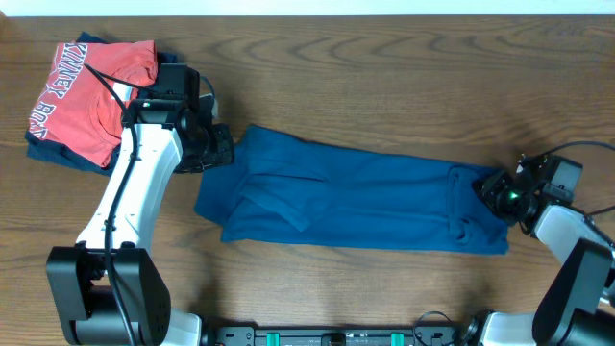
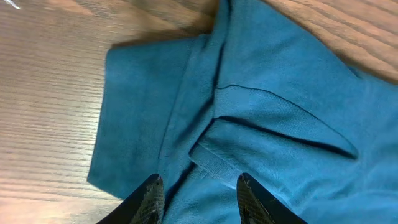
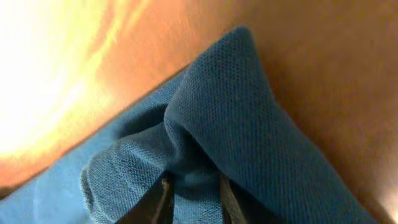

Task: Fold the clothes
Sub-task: 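Pull the strip's left end leftward with the left gripper, right gripper holding right end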

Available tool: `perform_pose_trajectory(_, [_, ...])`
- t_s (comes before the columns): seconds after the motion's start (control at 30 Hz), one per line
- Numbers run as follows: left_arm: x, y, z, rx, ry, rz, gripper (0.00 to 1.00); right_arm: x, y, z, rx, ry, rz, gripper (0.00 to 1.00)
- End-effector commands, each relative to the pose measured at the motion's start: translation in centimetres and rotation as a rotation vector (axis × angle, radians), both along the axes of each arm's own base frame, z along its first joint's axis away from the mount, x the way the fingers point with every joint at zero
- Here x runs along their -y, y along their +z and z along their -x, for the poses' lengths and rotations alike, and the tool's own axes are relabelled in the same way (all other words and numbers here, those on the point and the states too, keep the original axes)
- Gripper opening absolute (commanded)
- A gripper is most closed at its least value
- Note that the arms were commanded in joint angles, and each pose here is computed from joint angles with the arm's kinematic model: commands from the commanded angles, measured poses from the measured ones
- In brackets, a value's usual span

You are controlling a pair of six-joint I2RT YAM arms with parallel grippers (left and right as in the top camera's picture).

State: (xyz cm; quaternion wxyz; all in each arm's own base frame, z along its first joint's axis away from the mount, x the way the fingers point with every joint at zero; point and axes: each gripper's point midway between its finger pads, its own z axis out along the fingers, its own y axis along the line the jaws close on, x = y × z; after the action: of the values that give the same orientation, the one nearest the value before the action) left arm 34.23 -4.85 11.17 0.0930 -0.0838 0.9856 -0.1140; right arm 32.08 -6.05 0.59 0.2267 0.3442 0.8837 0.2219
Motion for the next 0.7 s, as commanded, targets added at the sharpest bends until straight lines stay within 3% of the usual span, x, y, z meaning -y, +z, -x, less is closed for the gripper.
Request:
perform_pose_trajectory(0.0, [0.4,1.2,-0.3,0.032,-0.017,0.029,0.4,0.0,-0.9,-0.1,-0.003,0.0,-0.028,0.32])
perform_pose_trajectory(0.23, [0.6,1.2,-0.5,0.044,-0.024,0.029,0.4,-1.5,5.5,-3.3,0.237,0.134,-0.076,0.45])
perform_pose_trajectory(0.37, [1.2,1.2,-0.5,0.047,-0.039,0.03,0.41,-2.0,9.6,-3.4,0.313,0.224,-0.017,0.5])
perform_pose_trajectory(0.47, [1.7,1.2,-0.4,0.047,-0.053,0.031,0.41,-1.9,11.4,-2.4,0.298,0.283,0.059,0.54])
perform_pose_trajectory(0.67, [3.4,1.7,-0.2,0.053,-0.108,0.109,0.49,1.1,10.8,0.6,0.083,0.292,0.258,0.65])
